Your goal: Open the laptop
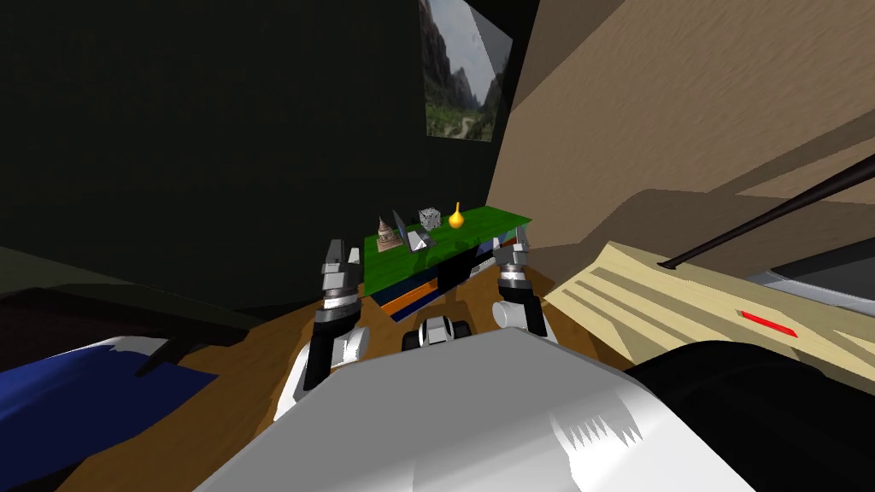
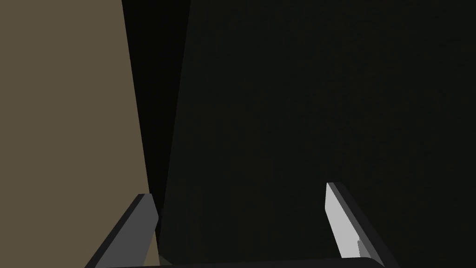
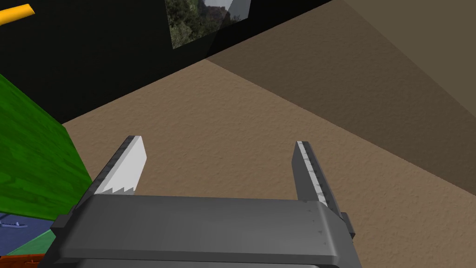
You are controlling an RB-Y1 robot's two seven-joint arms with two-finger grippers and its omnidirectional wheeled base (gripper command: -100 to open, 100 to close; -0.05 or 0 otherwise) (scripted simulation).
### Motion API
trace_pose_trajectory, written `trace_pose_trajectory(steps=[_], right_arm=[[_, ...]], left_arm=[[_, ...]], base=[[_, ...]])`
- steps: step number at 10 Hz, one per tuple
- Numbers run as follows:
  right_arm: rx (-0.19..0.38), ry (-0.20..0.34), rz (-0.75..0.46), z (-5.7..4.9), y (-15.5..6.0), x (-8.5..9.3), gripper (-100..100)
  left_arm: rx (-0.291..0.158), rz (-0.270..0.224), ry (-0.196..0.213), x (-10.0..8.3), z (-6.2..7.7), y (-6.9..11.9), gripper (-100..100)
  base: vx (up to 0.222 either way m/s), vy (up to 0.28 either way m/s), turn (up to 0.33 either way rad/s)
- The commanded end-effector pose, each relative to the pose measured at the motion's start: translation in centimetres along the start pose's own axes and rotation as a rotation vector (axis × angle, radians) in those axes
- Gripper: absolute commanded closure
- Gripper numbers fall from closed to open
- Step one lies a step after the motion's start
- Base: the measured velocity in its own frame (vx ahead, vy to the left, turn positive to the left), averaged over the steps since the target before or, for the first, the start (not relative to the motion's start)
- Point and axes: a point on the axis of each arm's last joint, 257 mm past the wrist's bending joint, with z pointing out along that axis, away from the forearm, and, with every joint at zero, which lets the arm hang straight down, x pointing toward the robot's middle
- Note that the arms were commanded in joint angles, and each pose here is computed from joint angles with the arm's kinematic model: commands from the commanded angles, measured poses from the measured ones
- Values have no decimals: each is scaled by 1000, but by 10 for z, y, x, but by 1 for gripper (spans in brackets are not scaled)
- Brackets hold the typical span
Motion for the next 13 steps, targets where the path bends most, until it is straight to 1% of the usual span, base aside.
trace_pose_trajectory(steps=[1,3,7,13], right_arm=[[0,0,0,0,0,0,0],[0,0,0,0,0,0,0],[0,0,0,0,0,0,0],[0,0,0,0,0,0,0]], left_arm=[[-55,36,27,1,2,17,-100],[-101,59,34,-1,3,32,-100],[-195,100,35,-8,5,62,-100],[-323,158,38,-19,3,101,-100]], base=[[51,-45,-61],[55,-44,-66],[57,-44,-63],[54,-34,-59]])
